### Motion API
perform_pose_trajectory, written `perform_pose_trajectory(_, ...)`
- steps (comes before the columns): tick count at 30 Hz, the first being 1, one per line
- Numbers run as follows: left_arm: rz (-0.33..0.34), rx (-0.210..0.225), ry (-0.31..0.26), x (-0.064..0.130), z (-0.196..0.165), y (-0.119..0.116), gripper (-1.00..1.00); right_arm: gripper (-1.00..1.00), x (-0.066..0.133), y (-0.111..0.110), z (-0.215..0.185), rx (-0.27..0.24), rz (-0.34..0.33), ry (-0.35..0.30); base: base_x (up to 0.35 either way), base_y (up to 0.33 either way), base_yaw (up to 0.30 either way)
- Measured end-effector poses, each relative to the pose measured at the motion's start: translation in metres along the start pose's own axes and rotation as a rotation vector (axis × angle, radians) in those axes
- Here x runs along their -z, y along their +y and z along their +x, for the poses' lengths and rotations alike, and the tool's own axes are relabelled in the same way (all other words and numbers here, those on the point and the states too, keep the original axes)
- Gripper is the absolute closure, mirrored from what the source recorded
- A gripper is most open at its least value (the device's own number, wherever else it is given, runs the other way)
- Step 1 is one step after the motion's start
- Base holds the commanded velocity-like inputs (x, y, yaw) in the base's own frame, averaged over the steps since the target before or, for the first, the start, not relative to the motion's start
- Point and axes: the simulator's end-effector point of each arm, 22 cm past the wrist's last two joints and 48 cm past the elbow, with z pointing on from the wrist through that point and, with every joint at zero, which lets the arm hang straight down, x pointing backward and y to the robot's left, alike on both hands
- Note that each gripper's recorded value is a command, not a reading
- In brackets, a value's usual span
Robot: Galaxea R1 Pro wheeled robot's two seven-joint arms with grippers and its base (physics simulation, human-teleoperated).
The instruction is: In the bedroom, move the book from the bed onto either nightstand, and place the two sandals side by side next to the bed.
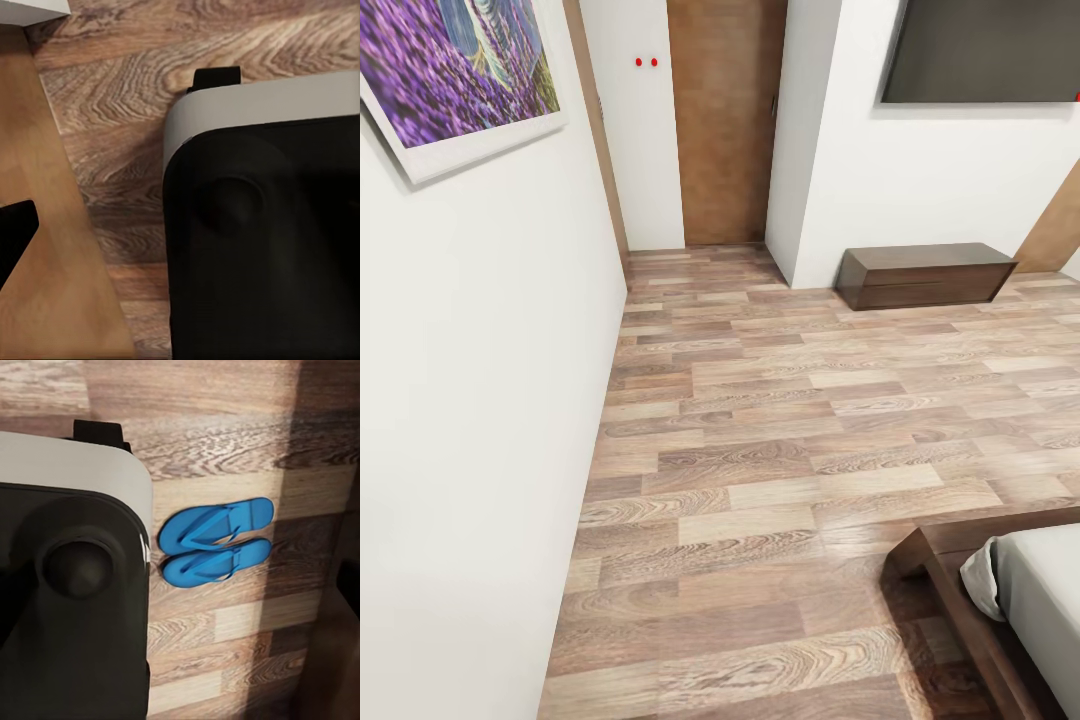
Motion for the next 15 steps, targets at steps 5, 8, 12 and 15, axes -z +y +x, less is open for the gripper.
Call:
perform_pose_trajectory(5, 0.002, -0.007, 0.012, 0.001, 0.009, -0.001, -1.0, -1.0, -0.001, -0.002, 0.008, 0.003, 0.003, 0.016, 0.0, 0.0, 0.0)
perform_pose_trajectory(8, 0.003, -0.01, 0.02, 0.002, 0.016, -0.002, -1.0, -1.0, -0.002, -0.006, 0.015, 0.008, 0.008, 0.031, 0.0, 0.0, 0.0)
perform_pose_trajectory(12, 0.005, -0.014, 0.03, 0.003, 0.024, -0.002, -1.0, -1.0, -0.004, -0.013, 0.026, 0.013, 0.018, 0.051, 0.0, 0.0, 0.0)
perform_pose_trajectory(15, 0.006, -0.016, 0.038, 0.004, 0.03, -0.003, -1.0, -1.0, -0.004, -0.017, 0.031, 0.015, 0.023, 0.058, 0.0, 0.0, 0.0)
